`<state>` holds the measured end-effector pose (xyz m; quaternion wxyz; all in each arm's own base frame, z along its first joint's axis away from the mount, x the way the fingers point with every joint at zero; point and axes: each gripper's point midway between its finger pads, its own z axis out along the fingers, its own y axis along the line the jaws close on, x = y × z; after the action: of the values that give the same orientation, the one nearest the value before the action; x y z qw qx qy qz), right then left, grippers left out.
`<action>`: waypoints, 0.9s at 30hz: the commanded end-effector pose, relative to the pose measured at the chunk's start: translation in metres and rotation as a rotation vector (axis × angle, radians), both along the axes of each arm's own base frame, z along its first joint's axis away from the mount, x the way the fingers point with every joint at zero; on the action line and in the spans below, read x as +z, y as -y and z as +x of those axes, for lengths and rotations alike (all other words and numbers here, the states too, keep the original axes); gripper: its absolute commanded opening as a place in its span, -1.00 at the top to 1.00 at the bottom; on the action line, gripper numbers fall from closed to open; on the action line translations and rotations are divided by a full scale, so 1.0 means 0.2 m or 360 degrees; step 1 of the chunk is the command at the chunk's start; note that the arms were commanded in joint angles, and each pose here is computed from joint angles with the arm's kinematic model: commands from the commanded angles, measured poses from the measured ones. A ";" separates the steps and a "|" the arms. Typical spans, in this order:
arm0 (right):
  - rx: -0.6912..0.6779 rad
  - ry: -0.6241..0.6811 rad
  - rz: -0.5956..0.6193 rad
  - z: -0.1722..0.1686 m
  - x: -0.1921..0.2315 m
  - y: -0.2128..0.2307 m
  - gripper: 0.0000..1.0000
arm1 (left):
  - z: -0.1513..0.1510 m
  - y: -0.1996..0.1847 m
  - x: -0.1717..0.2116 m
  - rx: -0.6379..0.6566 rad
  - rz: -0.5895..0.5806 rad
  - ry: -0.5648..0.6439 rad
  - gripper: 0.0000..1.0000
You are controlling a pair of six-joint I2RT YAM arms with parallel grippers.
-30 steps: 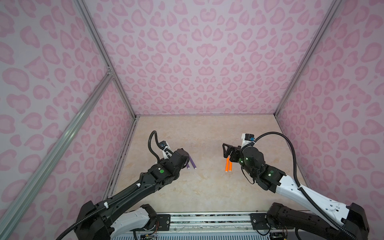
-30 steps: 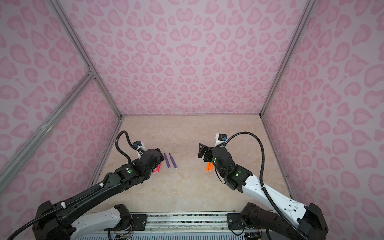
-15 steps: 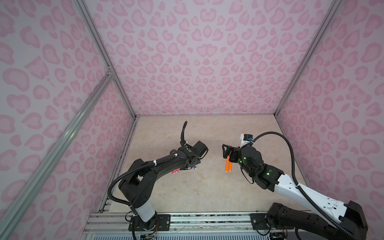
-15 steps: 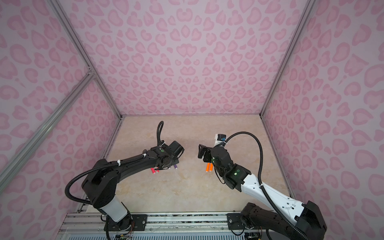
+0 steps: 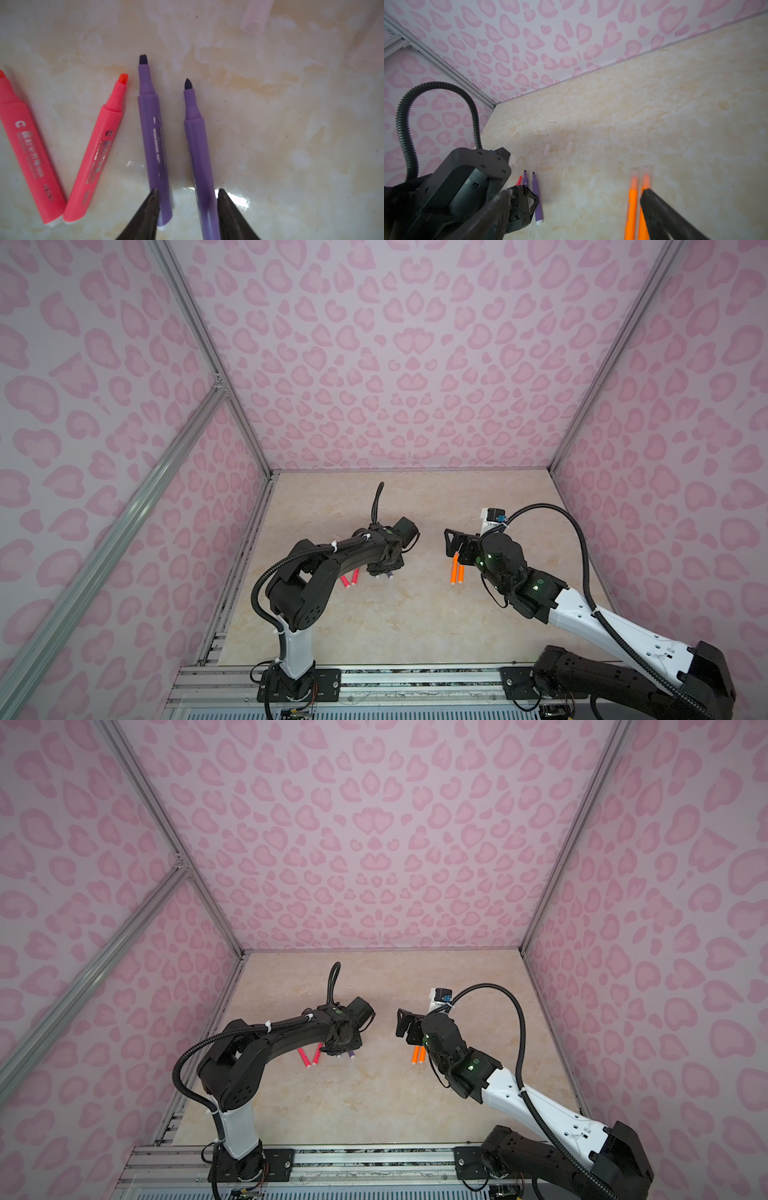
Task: Insert the pens into the pen caps
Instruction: 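Move the left gripper over the purple markers and grasp the thinner one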
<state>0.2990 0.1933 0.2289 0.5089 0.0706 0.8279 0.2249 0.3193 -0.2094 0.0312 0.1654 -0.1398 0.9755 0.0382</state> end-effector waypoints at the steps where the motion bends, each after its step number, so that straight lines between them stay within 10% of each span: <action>1: -0.0023 0.0015 0.0009 0.00 0.02 0.01 -0.97 | 0.00 0.00 -0.02 -0.0019 0.0023 -0.0045 0.11; 27: -0.0017 0.0031 0.0029 0.00 0.02 0.01 -0.97 | 0.02 -0.03 -0.10 0.0000 0.0064 -0.0117 0.45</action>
<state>0.2963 0.1908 0.2305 0.5111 0.0733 0.8252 0.2290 0.3300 -0.2098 0.0164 0.1488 -0.1340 0.9787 0.0459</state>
